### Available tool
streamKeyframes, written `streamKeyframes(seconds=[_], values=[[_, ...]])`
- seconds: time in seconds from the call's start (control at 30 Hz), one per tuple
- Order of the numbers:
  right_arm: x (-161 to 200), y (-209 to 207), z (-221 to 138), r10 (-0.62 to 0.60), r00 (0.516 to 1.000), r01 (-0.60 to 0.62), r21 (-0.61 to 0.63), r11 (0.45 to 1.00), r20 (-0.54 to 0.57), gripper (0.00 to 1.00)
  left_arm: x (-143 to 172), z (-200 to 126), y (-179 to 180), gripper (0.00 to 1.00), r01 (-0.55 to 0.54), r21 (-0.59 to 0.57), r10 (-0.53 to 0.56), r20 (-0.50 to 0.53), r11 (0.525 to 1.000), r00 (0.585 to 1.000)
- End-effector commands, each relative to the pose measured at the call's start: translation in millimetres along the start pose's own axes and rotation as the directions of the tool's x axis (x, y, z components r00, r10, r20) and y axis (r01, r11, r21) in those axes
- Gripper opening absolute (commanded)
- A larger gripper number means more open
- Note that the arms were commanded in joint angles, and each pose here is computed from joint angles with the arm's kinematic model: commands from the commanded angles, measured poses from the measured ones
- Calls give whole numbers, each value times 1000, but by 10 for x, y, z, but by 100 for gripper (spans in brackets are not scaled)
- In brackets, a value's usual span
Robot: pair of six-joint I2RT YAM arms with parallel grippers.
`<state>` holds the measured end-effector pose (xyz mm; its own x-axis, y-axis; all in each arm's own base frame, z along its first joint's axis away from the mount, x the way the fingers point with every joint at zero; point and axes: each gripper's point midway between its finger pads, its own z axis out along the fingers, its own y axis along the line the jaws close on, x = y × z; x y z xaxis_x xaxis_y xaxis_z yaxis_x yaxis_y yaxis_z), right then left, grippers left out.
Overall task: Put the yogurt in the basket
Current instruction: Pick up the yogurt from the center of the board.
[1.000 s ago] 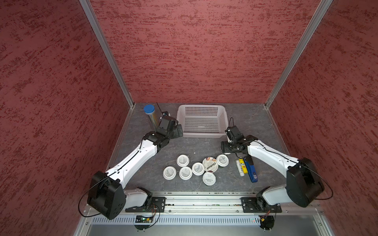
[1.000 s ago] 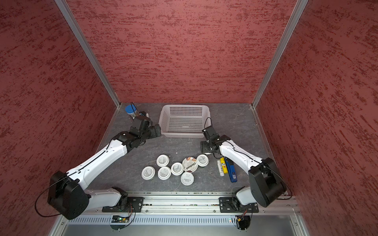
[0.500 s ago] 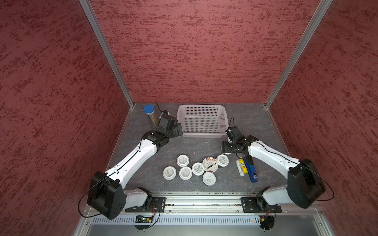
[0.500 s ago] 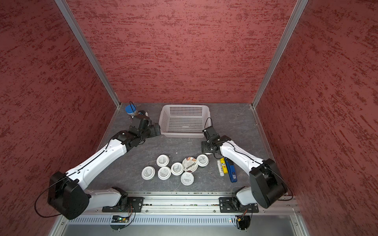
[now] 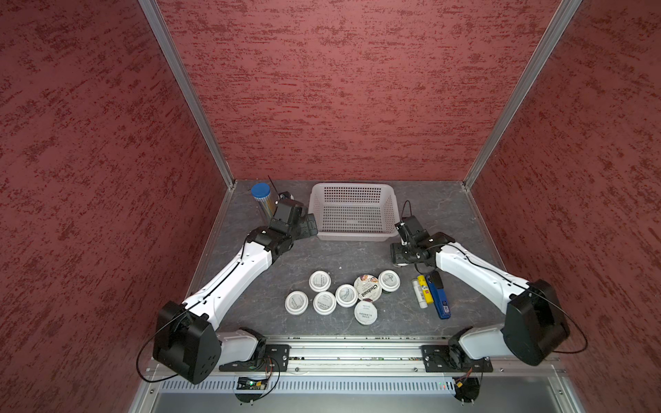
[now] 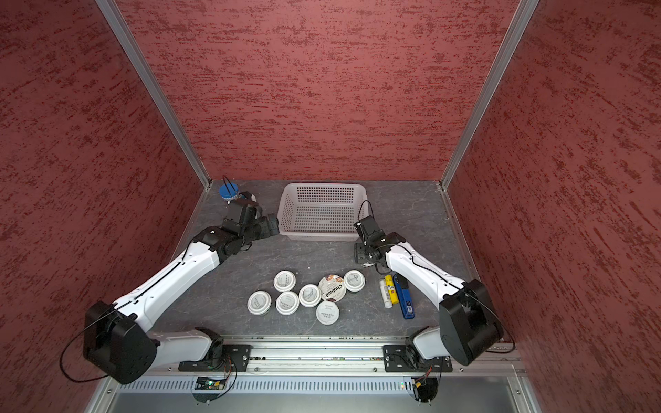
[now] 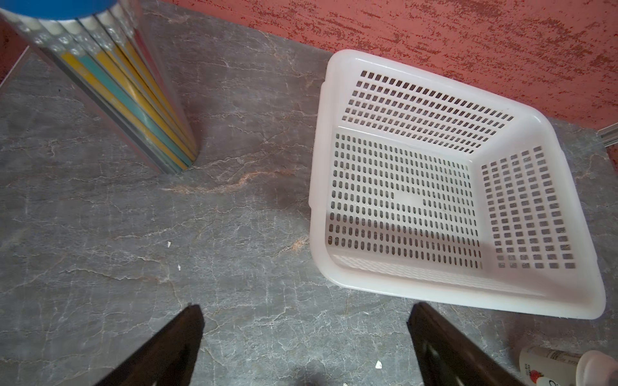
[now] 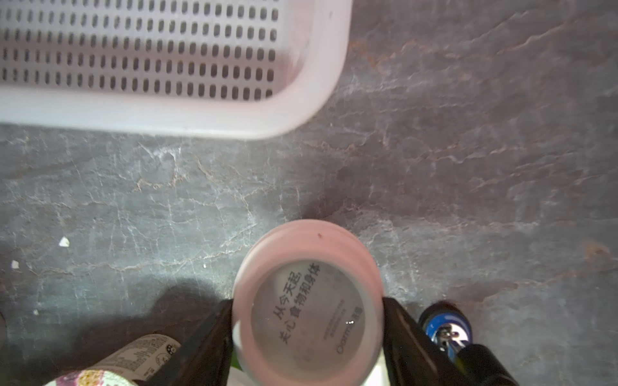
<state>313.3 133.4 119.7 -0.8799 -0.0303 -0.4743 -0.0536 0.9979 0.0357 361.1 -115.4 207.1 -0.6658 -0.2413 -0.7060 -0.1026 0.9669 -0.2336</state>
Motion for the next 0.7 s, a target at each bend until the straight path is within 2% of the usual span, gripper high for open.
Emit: streamKeyframes(seconds=[0.0,0.3,0.5,0.67], values=[[-277,-103,-302,-8,997,5,41,999,79,69,-80,-46,-21,100,17,6,-17,1,1000,1000],[-982,-18,-759,-37,981,28,52,998,188,69,-139,-51,-26,99,26,4,-26,2,1000,1000],[-1616,342,-641,-60,972,63,-4,998,228,69,-173,17,33,100,45,-9,-45,5,999,999],[-2095,658,-291,-71,967,83,-41,996,245,69,-181,101,84,100,73,-6,-73,-6,997,997]])
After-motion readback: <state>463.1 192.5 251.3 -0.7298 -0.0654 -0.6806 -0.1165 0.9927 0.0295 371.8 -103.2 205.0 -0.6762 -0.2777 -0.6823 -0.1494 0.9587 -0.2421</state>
